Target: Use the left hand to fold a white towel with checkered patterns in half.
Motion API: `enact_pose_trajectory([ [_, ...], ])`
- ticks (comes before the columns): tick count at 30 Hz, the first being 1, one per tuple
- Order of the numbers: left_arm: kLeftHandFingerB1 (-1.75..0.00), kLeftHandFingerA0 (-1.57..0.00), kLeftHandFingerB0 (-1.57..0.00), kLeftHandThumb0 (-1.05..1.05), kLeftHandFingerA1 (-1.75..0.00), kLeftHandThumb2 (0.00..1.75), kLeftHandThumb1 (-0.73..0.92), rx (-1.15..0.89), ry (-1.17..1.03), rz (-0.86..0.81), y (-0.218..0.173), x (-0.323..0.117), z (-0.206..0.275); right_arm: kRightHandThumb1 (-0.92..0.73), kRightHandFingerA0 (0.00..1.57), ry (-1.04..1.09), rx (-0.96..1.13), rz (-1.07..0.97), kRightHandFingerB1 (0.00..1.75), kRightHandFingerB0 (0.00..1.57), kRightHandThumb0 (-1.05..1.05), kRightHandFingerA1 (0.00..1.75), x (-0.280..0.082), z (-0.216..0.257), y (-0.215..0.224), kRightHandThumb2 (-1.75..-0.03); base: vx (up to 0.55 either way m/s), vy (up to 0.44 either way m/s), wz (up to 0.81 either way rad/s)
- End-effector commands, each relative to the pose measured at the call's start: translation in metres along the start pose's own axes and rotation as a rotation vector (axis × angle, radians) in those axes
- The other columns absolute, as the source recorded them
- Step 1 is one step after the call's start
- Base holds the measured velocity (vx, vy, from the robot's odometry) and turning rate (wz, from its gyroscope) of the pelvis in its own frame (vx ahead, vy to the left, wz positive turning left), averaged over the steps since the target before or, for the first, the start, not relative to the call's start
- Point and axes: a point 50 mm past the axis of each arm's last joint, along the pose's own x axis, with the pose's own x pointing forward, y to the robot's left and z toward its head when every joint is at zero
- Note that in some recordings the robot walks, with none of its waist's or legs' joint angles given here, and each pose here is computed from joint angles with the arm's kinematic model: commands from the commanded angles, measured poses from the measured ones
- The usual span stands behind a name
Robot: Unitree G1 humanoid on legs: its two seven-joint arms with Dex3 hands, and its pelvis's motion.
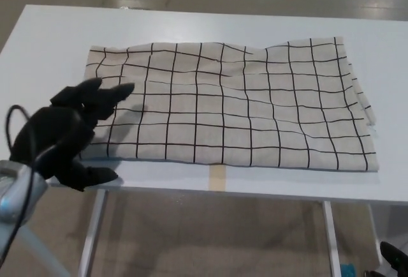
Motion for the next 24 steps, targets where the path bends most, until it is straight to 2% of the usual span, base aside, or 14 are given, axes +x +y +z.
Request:
enact_pose_trajectory([
  [1,-0.17,0.0,0.0,-0.34,-0.12,0.64,0.27,0.147,0.058,-0.059,-0.006,0.01,-0.009,-0.71,0.43,-0.023,0.008,-0.022,0.36,0.35,-0.58,0.46,0.0,0.001,-0.007,-0.62,0.0,0.0,0.0],
  [7,-0.21,0.0,0.0,-0.28,-0.15,0.63,0.23,0.239,0.059,-0.084,-0.01,0.018,-0.008,-0.71,0.43,-0.027,0.003,-0.021,0.36,0.35,-0.58,0.46,-0.002,0.0,-0.009,-0.62,0.0,0.0,0.0],
  [8,-0.23,0.0,0.0,-0.27,-0.17,0.64,0.24,0.275,0.053,-0.082,-0.012,0.02,-0.007,-0.57,0.37,-0.025,0.005,-0.023,0.49,0.3,-0.6,0.56,-0.002,0.0,-0.008,-0.91,0.0,0.0,0.0],
  [9,-0.17,0.0,0.0,-0.23,-0.08,0.56,0.42,0.302,0.049,-0.08,-0.013,0.021,-0.007,-0.57,0.37,-0.023,0.008,-0.024,0.49,0.3,-0.6,0.56,-0.003,-0.001,-0.008,-0.91,0.0,0.0,0.0],
  [11,-0.18,0.0,0.0,-0.22,-0.09,0.55,0.44,0.33,0.039,-0.076,-0.013,0.022,-0.007,-0.57,0.37,-0.021,0.01,-0.025,0.49,0.3,-0.6,0.56,-0.003,-0.001,-0.007,-0.91,0.0,0.0,0.0],
  [12,-0.2,0.0,0.0,-0.22,-0.1,0.56,0.46,0.357,0.028,-0.071,-0.014,0.023,-0.007,-0.71,0.43,-0.019,0.011,-0.025,0.36,0.37,-0.57,0.45,-0.003,-0.002,-0.007,-0.62,0.0,0.0,0.0],
  [17,-0.21,0.0,0.0,-0.17,-0.11,0.55,0.52,0.431,-0.01,-0.065,-0.017,0.026,-0.003,-0.71,0.43,-0.014,0.016,-0.022,0.36,0.37,-0.57,0.45,-0.005,-0.003,-0.007,-0.62,0.0,0.0,0.0],
  [18,-0.22,0.0,0.0,-0.18,-0.12,0.56,0.53,0.431,-0.016,-0.06,-0.017,0.028,-0.002,-0.57,0.37,-0.015,0.012,-0.024,0.49,0.3,-0.6,0.56,-0.004,-0.002,-0.007,-0.91,0.0,0.0,0.0],
  [24,-0.21,0.0,0.0,-0.26,-0.13,0.58,0.51,0.446,-0.025,-0.055,-0.021,0.037,0.003,-0.57,0.37,-0.026,0.022,-0.026,0.5,0.3,-0.6,0.56,-0.001,0.001,-0.005,-0.91,0.0,0.0,0.0],
])
